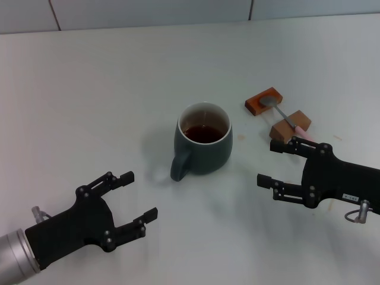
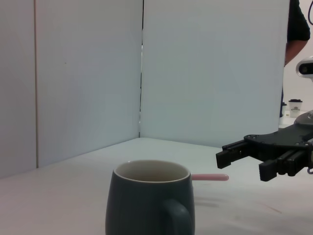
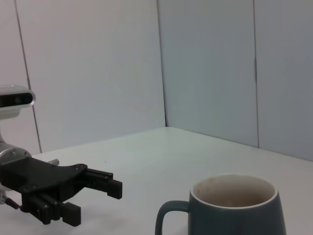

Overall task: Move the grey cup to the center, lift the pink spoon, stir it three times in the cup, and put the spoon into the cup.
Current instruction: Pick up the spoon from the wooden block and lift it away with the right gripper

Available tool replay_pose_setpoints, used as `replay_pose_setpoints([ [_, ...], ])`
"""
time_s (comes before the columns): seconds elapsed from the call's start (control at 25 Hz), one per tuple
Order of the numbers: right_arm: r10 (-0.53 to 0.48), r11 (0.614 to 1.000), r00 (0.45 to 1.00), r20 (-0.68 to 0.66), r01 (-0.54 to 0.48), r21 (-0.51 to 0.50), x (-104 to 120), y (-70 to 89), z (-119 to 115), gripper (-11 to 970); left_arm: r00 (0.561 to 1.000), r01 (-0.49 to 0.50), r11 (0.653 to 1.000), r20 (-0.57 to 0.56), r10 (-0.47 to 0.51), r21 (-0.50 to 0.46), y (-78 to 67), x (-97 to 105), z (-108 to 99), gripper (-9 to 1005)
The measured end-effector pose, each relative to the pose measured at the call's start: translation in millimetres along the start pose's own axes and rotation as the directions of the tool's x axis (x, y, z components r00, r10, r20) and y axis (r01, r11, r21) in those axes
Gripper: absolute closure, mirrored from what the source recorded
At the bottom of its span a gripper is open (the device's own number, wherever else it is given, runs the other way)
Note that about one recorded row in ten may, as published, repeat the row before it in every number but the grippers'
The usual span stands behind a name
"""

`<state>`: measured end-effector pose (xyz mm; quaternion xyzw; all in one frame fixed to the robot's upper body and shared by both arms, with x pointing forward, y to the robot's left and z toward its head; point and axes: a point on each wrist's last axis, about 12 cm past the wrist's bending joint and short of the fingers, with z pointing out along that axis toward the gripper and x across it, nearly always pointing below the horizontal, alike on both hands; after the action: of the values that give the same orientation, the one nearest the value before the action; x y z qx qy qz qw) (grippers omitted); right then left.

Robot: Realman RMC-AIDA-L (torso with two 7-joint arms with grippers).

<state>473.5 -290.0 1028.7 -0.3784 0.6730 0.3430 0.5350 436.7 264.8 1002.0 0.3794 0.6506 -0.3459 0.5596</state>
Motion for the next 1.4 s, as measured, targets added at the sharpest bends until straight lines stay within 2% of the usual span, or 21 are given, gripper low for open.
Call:
replay_pose_setpoints([
  [0.16,0.014,1.000,1.000,0.026,-0.014,-0.002,-1,3.1,-2,206,1.000,-0.004,1.000,-0.003,0.004,-0.001,0.1,0,0,183],
  [0.28,0.075,0.997,0.989,0.128,-0.075,-0.006,-7,9.1,-9,206,1.000,-0.005,1.000,-0.003,0.005,-0.002,0.6,0,-1,183],
  [0.36,0.152,0.988,0.962,0.228,-0.155,-0.004,-14,12.6,-19,206,1.000,-0.005,1.000,-0.004,0.005,-0.003,0.6,0,-1,183],
  [0.4,0.152,0.988,0.962,0.228,-0.155,-0.004,-14,12.6,-19,206,1.000,-0.005,1.000,-0.006,0.005,-0.004,0.8,1,-1,183],
  [0.44,0.299,0.947,0.883,0.362,-0.320,-0.003,-18,15.5,-32,206,1.000,-0.005,1.000,-0.007,0.005,-0.006,0.9,1,-1,183],
  [0.48,0.344,0.929,0.851,0.397,-0.371,-0.008,-19,16.5,-36,206,1.000,-0.005,1.000,-0.009,0.005,-0.007,1.1,1,-2,183],
  [0.56,0.511,0.828,0.713,0.479,-0.558,-0.054,-16,18.2,-43,206,1.000,-0.005,1.000,-0.009,0.005,-0.018,1.8,1,-4,183],
  [0.6,0.595,0.758,0.626,0.504,-0.646,-0.093,-14,19.5,-46,206,1.000,-0.006,1.000,-0.009,0.005,-0.023,2.4,1,-5,183],
  [0.68,0.708,0.636,0.488,0.511,-0.755,-0.161,-10,21.3,-49,207,1.000,-0.006,1.000,-0.006,0.006,-0.023,2.5,1,-6,183],
  [0.84,0.847,0.385,0.236,0.477,-0.891,-0.243,2,24.7,-48,207,1.000,-0.008,1.000,-0.005,0.008,-0.021,2.7,0,-6,183],
  [0.88,0.873,0.276,0.132,0.469,-0.928,-0.251,11,29.2,-48,207,1.000,-0.008,1.000,-0.005,0.008,-0.019,2.6,0,-6,183],
  [0.92,0.873,0.276,0.132,0.469,-0.928,-0.251,11,29.2,-48,207,1.000,-0.008,1.000,-0.005,0.008,-0.019,2.6,0,-6,183],
  [1.04,0.876,0.174,0.039,0.480,-0.955,-0.239,23,35.5,-52,207,1.000,-0.008,1.000,-0.004,0.008,-0.021,2.7,0,-6,183],
  [1.08,0.873,0.120,-0.010,0.487,-0.965,-0.233,29,39.2,-56,207,1.000,-0.008,1.000,-0.003,0.008,-0.021,2.6,0,-6,183],
  [1.12,0.873,0.120,-0.010,0.487,-0.965,-0.233,29,39.2,-56,207,1.000,-0.007,1.000,-0.002,0.007,-0.021,2.5,0,-6,183],
  [1.2,0.866,0.070,-0.055,0.497,-0.971,-0.229,36,45.2,-61,208,1.000,-0.004,1.000,-0.001,0.004,-0.021,2.3,0,-7,183],
  [1.24,0.866,0.070,-0.055,0.497,-0.971,-0.229,36,45.2,-61,208,1.000,-0.004,1.000,-0.001,0.004,-0.021,2.3,0,-7,183],
  [1.28,0.860,0.049,-0.071,0.505,-0.974,-0.221,39,47.5,-63,208,1.000,-0.002,1.000,-0.001,0.002,-0.021,2.3,0,-7,183],
  [1.4,0.857,0.029,-0.077,0.509,-0.980,-0.198,44,48.4,-63,208,1.000,0.000,1.000,-0.002,0.000,-0.021,2.3,0,-7,183],
])
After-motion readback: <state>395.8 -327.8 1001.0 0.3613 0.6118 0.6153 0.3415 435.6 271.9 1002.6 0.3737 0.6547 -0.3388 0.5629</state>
